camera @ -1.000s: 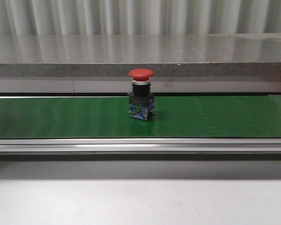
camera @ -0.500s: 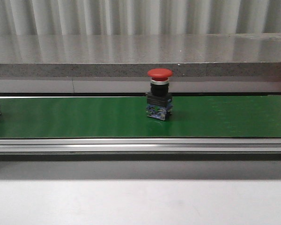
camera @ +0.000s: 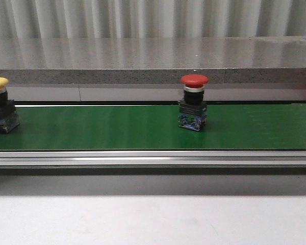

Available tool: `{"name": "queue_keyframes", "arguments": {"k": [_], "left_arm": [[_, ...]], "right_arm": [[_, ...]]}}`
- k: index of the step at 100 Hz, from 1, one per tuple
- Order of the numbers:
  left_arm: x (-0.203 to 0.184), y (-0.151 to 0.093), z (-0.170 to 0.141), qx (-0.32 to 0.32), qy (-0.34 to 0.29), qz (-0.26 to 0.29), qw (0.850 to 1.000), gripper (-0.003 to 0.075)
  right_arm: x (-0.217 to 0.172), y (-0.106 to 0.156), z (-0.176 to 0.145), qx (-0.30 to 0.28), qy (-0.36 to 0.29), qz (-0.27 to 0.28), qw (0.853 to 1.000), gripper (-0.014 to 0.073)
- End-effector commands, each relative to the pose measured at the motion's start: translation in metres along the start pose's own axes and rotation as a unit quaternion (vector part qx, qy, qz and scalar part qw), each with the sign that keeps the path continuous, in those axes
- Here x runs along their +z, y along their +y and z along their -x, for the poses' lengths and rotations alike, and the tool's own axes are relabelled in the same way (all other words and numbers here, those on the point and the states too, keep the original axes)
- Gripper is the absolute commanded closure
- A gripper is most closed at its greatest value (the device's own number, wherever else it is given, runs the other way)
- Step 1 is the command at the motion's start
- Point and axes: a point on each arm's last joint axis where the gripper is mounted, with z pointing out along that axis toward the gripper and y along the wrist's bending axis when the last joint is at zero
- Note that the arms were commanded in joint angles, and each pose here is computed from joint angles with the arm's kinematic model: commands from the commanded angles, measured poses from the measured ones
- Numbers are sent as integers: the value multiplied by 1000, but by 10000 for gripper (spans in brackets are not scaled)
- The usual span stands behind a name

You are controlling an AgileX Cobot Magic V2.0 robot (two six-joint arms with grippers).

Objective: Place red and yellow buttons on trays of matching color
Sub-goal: 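Set the yellow button on the belt and open the left gripper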

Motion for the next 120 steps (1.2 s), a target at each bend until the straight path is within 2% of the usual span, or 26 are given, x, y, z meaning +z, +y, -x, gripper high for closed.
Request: {"name": "queue_keyframes", "arguments": {"k": [1,13,42,72,77,82,99,104,106,120], "left_arm": [[-5,-1,10,17,-46,-8,999,580],[-5,-2,10,17,-52,-11,998,742],[-5,-1,11,25,-56,-8,998,740],[-5,-1,11,25,-56,-8,998,740],[-5,-1,11,25,-56,-8,998,740],[-5,-1,11,25,-56,-8,998,740],[-5,-1,11,25,-56,-8,998,740],[-5,-1,11,25,-56,-8,998,740],[-5,-1,11,25,-56,-8,998,740],[-5,-1,11,25,-56,-8,998,740]], "right_arm": [[-5,1,12,-5,-44,4,999,662],[-5,1,13,-5,-49,4,999,662],[-6,2,20,-5,-84,8,996,662],[-6,2,19,-5,-83,8,997,650],[-6,2,18,-5,-77,8,997,606],[-5,2,17,-5,-71,7,997,521],[-5,2,13,-3,-50,6,999,47],[-5,2,13,3,-48,11,999,-53],[-5,3,13,7,-49,14,999,-76],[-1,5,15,24,-42,26,998,-34]]}}
